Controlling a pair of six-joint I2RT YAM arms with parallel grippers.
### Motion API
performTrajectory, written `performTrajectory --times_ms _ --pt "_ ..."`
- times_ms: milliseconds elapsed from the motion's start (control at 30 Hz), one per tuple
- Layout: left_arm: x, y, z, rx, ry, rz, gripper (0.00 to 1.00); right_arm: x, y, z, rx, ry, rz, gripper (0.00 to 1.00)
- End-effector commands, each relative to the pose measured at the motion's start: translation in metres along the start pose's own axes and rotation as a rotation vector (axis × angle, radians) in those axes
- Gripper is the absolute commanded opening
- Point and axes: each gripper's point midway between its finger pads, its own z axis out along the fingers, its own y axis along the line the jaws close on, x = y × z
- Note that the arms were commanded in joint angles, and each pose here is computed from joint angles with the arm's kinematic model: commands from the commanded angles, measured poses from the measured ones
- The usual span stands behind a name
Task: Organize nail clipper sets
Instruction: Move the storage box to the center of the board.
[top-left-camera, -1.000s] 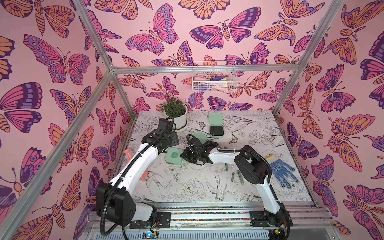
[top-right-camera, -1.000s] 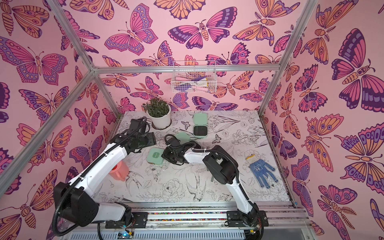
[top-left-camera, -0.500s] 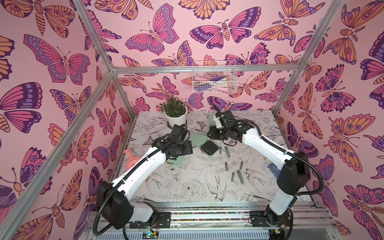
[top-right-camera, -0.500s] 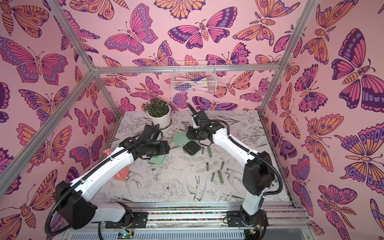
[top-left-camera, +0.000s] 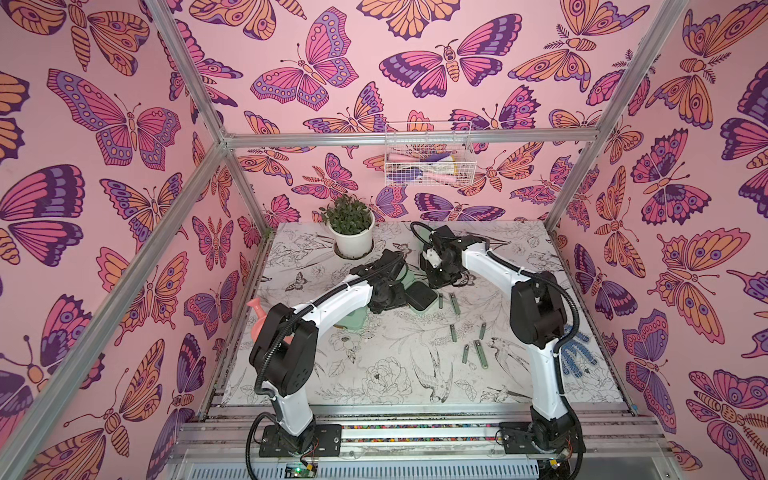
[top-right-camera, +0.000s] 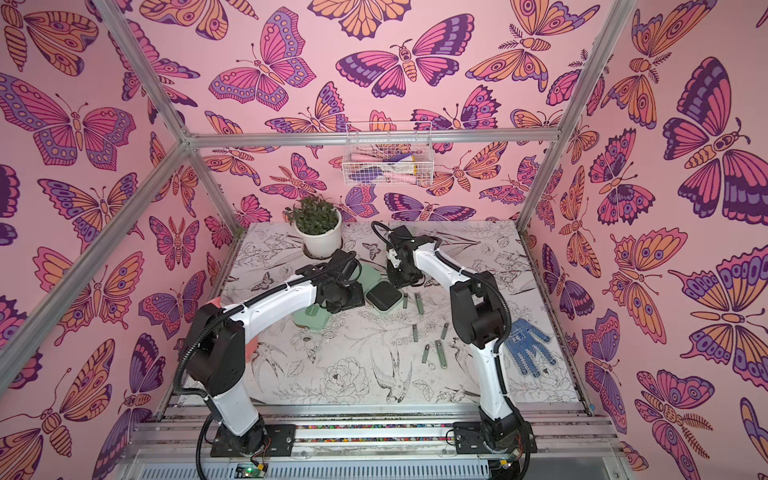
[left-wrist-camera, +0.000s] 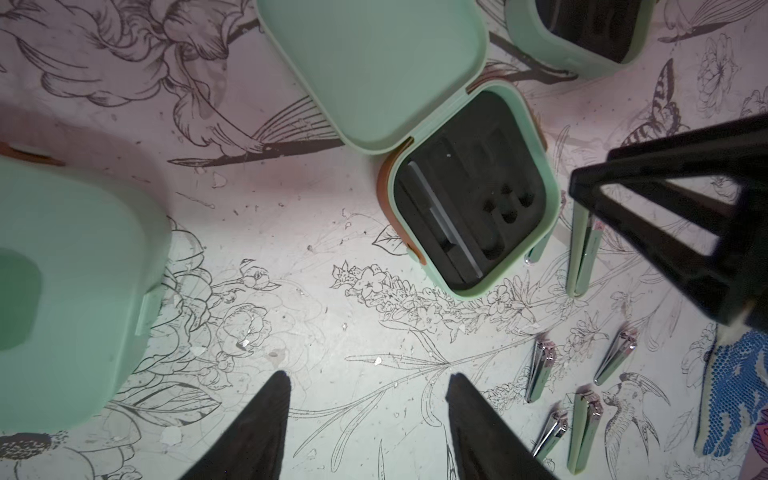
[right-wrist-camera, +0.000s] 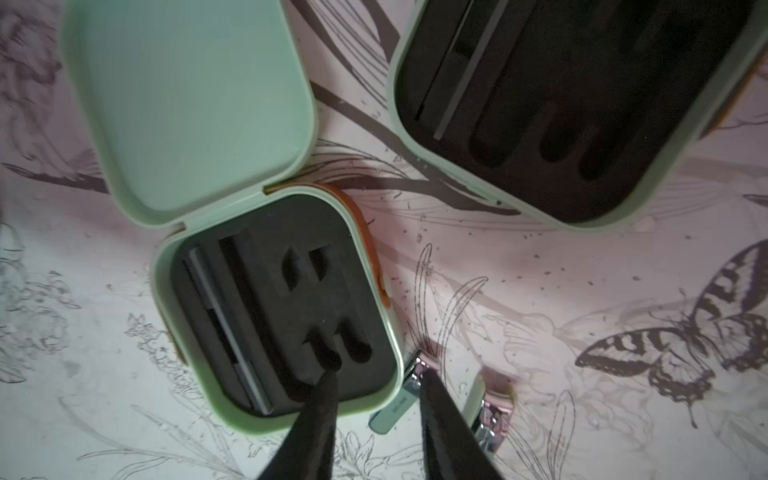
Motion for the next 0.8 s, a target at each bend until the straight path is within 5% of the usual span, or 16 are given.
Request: performTrajectory --times_ms 0,767 --pt "-0.007 0.004 0.004 -0.009 -0.016 -0.035 0.63 -0.007 0.004 -0.001 -0.015 -0.006 -0.074 0.36" --pt "0.000 0.020 0.004 -0.031 -0.009 -0.042 0.62 -0.007 0.015 0.047 -0.076 0.046 -0.059 0.20"
